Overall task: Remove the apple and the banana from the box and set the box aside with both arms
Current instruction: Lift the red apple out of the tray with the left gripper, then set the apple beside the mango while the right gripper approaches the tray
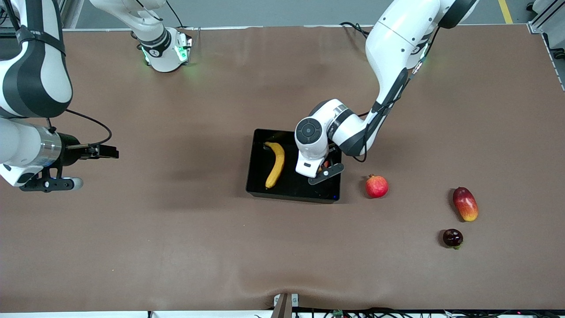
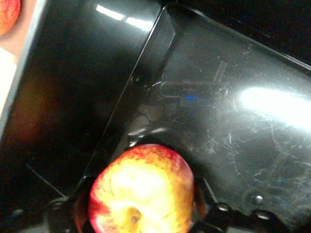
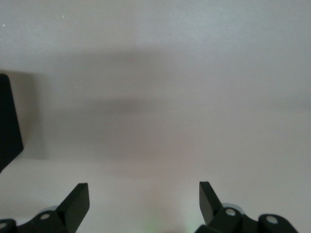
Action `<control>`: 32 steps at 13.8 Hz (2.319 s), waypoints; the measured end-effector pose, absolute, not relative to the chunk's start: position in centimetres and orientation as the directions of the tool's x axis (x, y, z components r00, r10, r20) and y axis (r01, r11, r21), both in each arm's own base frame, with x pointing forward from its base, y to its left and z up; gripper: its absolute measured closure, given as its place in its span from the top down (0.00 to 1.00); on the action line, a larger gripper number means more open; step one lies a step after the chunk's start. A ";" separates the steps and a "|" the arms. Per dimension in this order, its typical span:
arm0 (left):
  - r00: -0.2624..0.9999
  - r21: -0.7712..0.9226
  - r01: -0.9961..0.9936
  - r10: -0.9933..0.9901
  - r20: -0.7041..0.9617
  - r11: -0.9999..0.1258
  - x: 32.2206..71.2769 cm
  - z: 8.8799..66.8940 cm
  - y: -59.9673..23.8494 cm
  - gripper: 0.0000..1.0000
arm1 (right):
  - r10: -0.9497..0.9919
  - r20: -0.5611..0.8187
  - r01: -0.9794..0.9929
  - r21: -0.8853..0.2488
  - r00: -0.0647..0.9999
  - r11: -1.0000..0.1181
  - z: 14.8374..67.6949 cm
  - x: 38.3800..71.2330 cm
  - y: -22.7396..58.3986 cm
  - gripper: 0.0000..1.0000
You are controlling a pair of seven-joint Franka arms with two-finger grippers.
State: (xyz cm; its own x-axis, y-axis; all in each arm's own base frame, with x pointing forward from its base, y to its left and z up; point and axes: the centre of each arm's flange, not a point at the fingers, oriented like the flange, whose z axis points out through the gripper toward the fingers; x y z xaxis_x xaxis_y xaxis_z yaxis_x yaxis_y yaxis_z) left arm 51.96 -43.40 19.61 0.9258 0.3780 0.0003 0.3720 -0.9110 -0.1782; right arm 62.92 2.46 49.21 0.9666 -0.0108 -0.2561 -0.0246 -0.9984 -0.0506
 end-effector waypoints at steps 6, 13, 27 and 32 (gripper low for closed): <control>0.925 -0.166 0.376 0.379 0.018 -0.912 52.5 20.9 -43.3 0.79 | -0.027 -0.277 -0.046 -0.064 0.961 -0.997 48.5 62.7 3.2 1.00; 0.925 -0.114 0.376 0.367 0.094 -0.919 57.6 32.9 -37.3 0.79 | -0.131 -0.254 -0.157 -0.084 0.958 -0.984 46.4 62.7 6.1 1.00; 0.949 -0.227 0.309 0.313 0.016 -0.924 67.5 22.6 -8.4 0.79 | -0.234 -0.150 -0.242 -0.034 0.961 -0.970 42.3 58.3 22.1 1.00; 0.950 -0.201 0.309 0.312 0.018 -0.929 67.7 19.6 -7.8 0.79 | -0.205 -0.123 -0.211 -0.043 0.971 -0.976 41.0 57.0 25.4 1.00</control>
